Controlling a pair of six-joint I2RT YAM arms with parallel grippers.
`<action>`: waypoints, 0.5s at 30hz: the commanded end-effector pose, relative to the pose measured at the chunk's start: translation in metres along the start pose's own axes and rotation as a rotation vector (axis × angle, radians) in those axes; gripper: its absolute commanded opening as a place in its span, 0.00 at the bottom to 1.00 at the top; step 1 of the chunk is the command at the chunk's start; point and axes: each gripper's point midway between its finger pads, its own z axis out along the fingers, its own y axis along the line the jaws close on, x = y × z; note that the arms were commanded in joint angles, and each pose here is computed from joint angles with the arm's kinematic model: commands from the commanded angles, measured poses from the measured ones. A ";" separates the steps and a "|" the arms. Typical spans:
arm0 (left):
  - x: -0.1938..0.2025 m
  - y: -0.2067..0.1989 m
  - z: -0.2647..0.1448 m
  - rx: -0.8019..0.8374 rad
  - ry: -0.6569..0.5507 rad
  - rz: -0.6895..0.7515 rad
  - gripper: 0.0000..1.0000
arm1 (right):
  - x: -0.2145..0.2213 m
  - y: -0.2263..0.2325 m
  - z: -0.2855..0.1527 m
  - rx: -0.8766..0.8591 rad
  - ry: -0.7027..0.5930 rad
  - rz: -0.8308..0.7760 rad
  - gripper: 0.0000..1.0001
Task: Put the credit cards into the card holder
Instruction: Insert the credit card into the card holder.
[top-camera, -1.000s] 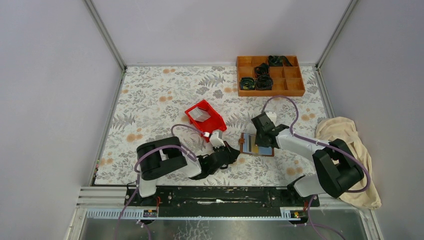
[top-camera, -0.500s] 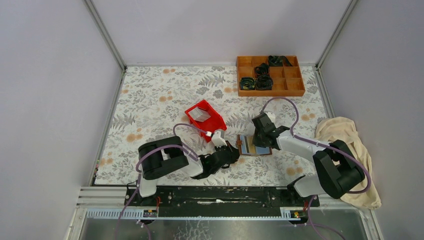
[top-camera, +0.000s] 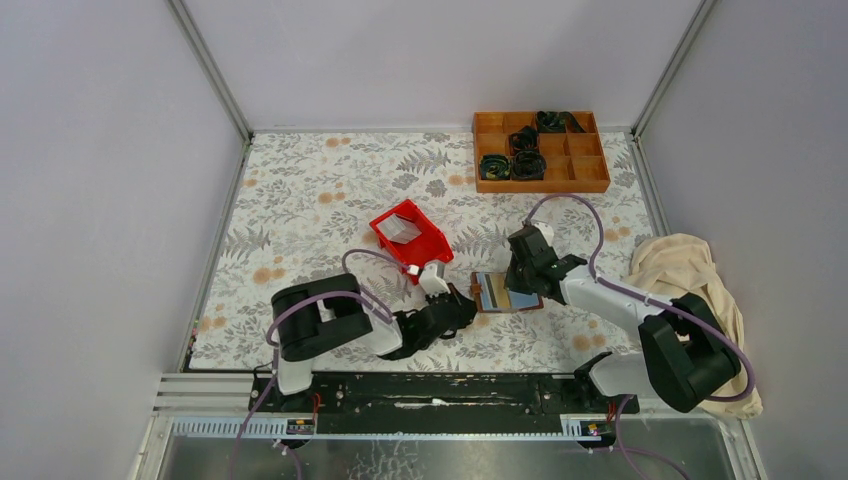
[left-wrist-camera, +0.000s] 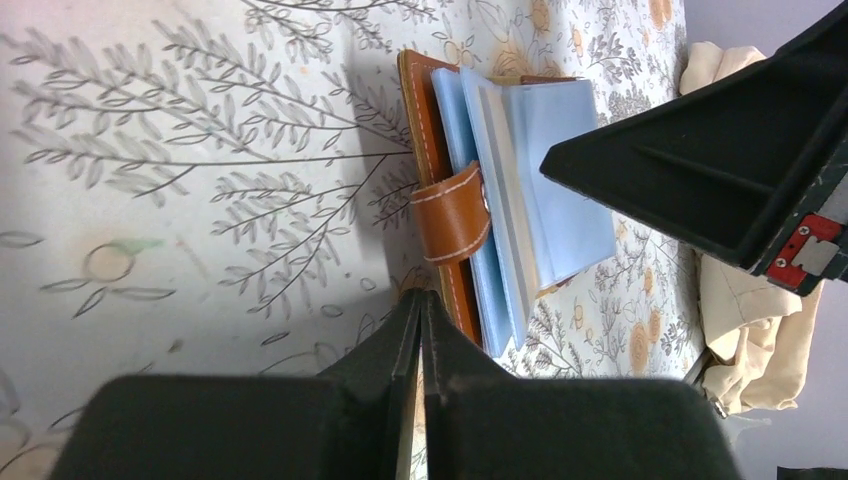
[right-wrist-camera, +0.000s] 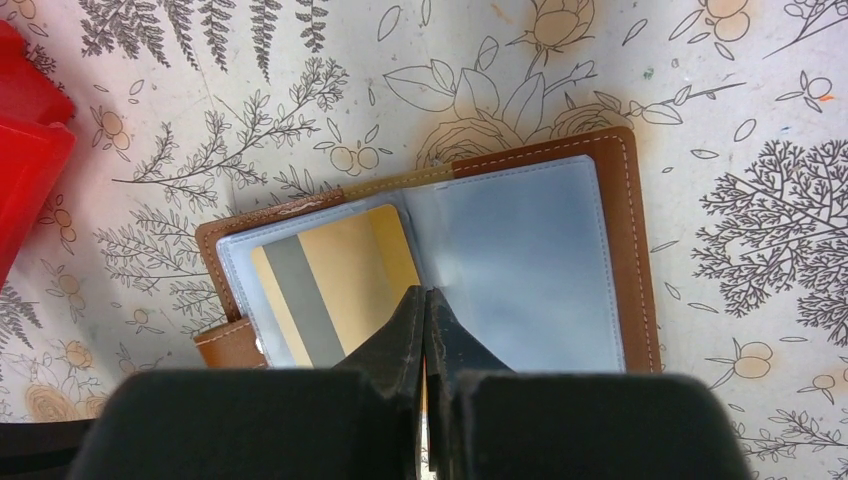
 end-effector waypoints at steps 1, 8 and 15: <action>0.037 0.171 -0.064 -0.517 0.211 0.318 0.08 | -0.006 0.003 -0.002 0.002 -0.016 0.006 0.00; 0.023 0.161 -0.068 -0.508 0.176 0.332 0.08 | -0.002 0.000 0.004 0.015 -0.008 0.007 0.00; 0.018 0.146 -0.060 -0.489 0.168 0.360 0.08 | 0.002 -0.003 0.008 0.026 0.002 0.004 0.00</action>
